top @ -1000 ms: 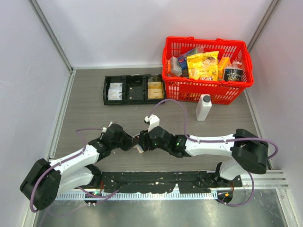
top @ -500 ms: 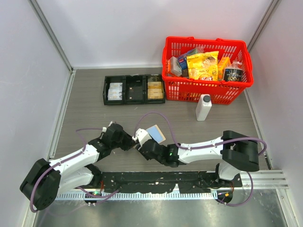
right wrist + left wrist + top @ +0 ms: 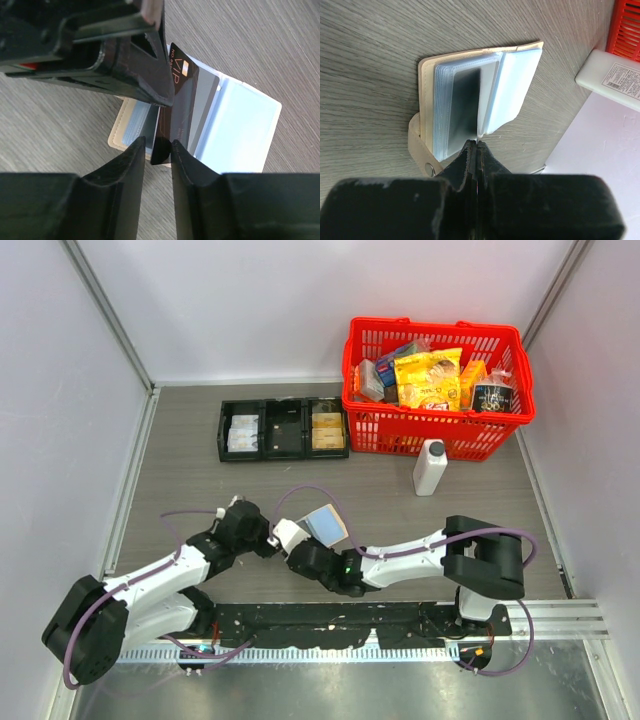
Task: Take the credit cards out of the card holder
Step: Remove the credit card from the card holder.
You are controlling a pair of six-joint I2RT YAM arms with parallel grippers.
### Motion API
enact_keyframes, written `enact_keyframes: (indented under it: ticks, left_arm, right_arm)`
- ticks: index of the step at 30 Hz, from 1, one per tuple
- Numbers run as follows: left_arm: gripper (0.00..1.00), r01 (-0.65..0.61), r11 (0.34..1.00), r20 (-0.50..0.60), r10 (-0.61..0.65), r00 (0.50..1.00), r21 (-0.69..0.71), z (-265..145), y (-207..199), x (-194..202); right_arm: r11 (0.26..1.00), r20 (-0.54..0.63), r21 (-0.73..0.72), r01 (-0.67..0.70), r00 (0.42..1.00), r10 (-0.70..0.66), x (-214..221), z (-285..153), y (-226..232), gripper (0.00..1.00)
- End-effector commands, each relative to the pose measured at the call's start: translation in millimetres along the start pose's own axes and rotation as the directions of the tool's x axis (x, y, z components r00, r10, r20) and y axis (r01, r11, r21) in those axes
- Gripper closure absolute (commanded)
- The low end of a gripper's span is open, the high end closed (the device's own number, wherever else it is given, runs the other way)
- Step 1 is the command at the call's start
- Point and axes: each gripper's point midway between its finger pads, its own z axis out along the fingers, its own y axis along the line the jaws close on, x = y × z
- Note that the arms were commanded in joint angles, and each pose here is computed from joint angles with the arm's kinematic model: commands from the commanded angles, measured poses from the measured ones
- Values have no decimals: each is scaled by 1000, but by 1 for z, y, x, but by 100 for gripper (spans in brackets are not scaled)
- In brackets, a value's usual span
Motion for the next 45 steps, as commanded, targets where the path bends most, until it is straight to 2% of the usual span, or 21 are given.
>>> enact_keyframes:
  ticks: [1, 2, 3, 4, 5, 7, 11, 14, 16, 19, 25, 28, 38, 41, 44, 45]
  left_arm:
    - [100, -17, 999, -6, 18, 1000, 47, -5, -20, 0]
    - [100, -19, 999, -6, 19, 1000, 48, -5, -21, 0]
    - [100, -21, 999, -7, 21, 1000, 50, -6, -21, 0]
    - [100, -22, 998, -3, 23, 1000, 53, -7, -22, 0]
    - [100, -27, 998, 1, 27, 1000, 49, -8, -23, -1]
    - [92, -45, 998, 14, 44, 999, 44, -13, -25, -4]
    - [57, -53, 998, 44, 53, 998, 16, -29, -32, -17]
    - [40, -65, 998, 59, 65, 996, -11, -44, -36, -30]
    - [33, -75, 995, 61, 79, 995, -65, -53, -33, -37]
    - [31, -101, 990, 34, 105, 994, -103, -56, -37, -40]
    - [34, -121, 990, -89, 115, 989, -68, -48, -61, -30]
    - [37, -135, 988, -95, 129, 987, -71, -46, -67, -31]
    - [57, -131, 986, -130, 118, 985, -104, -36, -58, -28]
    - [66, -131, 986, -130, 118, 985, -104, -33, -58, -28]
    - [81, -132, 986, -127, 119, 985, -100, -32, -59, -29]
    - [88, -133, 986, -124, 120, 985, -100, -31, -60, -30]
  right_arm:
    - [997, 83, 81, 0, 997, -7, -27, 2, -8, 76]
    - [996, 82, 84, 12, 996, -19, -26, 2, -8, 80]
    - [996, 82, 87, 19, 996, -26, -26, 2, -8, 91]
    - [995, 81, 94, 31, 996, -39, -26, 1, -9, 99]
    - [994, 82, 98, 39, 996, -47, -27, -1, -9, 99]
    - [993, 85, 109, 45, 995, -55, -28, -5, -13, 99]
    - [991, 114, 133, 24, 993, -40, -34, -17, -22, 99]
    - [986, 137, 164, 33, 989, -56, -42, -27, -31, 99]
    - [983, 148, 178, 33, 987, -60, -45, -31, -35, 99]
    - [979, 164, 198, 44, 983, -78, -50, -37, -38, 99]
    - [974, 169, 213, 72, 980, -110, -53, -40, -38, 99]
    - [973, 171, 218, 79, 978, -117, -53, -40, -37, 99]
    - [970, 179, 225, 93, 975, -135, -57, -39, -34, 99]
    - [969, 181, 226, 94, 974, -137, -58, -39, -33, 99]
    - [969, 182, 227, 95, 974, -138, -58, -38, -32, 99]
    - [969, 182, 225, 97, 973, -139, -58, -37, -32, 99]
